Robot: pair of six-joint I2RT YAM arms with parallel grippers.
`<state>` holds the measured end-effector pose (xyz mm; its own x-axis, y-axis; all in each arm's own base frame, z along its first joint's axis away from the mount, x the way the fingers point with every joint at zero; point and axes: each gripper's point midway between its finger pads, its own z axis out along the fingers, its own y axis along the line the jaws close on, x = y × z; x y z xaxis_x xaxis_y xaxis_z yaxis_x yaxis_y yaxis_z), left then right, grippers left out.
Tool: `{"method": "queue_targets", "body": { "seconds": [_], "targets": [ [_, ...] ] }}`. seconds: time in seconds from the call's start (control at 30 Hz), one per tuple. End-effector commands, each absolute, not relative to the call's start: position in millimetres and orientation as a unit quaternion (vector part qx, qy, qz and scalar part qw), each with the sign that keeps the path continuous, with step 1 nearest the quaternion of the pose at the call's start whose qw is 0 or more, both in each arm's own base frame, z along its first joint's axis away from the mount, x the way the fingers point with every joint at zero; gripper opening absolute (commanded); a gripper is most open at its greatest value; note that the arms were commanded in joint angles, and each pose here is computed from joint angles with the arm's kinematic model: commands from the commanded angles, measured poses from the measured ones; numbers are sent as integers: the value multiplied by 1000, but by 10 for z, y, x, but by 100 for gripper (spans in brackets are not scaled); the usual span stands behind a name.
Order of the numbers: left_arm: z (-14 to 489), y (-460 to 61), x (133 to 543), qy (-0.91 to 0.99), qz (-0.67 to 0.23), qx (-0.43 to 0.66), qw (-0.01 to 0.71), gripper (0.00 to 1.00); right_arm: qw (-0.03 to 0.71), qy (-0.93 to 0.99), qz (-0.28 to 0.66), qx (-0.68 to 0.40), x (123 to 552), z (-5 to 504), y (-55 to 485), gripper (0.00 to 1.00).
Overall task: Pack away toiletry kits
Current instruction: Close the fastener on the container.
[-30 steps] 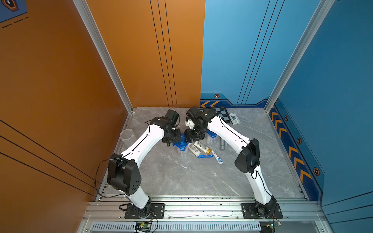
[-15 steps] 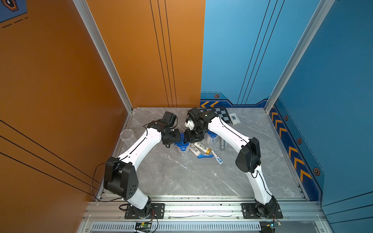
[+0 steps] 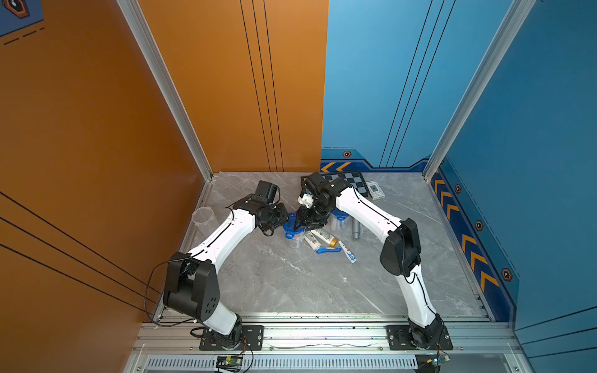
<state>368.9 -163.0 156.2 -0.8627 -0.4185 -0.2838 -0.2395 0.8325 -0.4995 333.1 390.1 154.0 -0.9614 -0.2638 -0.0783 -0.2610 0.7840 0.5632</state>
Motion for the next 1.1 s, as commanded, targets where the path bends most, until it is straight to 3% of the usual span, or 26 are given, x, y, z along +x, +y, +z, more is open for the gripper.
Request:
{"method": "queue_targets", "body": {
  "seconds": [0.0, 0.5, 1.07],
  "targets": [
    [1055, -1916, 3218, 948, -258, -176, 60, 37, -10, -940, -307, 151, 3382, 1375, 4072, 52],
    [986, -1877, 3005, 954, -245, -169, 45, 35, -28, -952, -279, 125, 3603, 1302, 3801, 52],
    [1263, -1599, 2918, 960, -209, -171, 69, 36, -45, -954, -257, 148, 3648, 1373, 3770, 63]
  ]
}}
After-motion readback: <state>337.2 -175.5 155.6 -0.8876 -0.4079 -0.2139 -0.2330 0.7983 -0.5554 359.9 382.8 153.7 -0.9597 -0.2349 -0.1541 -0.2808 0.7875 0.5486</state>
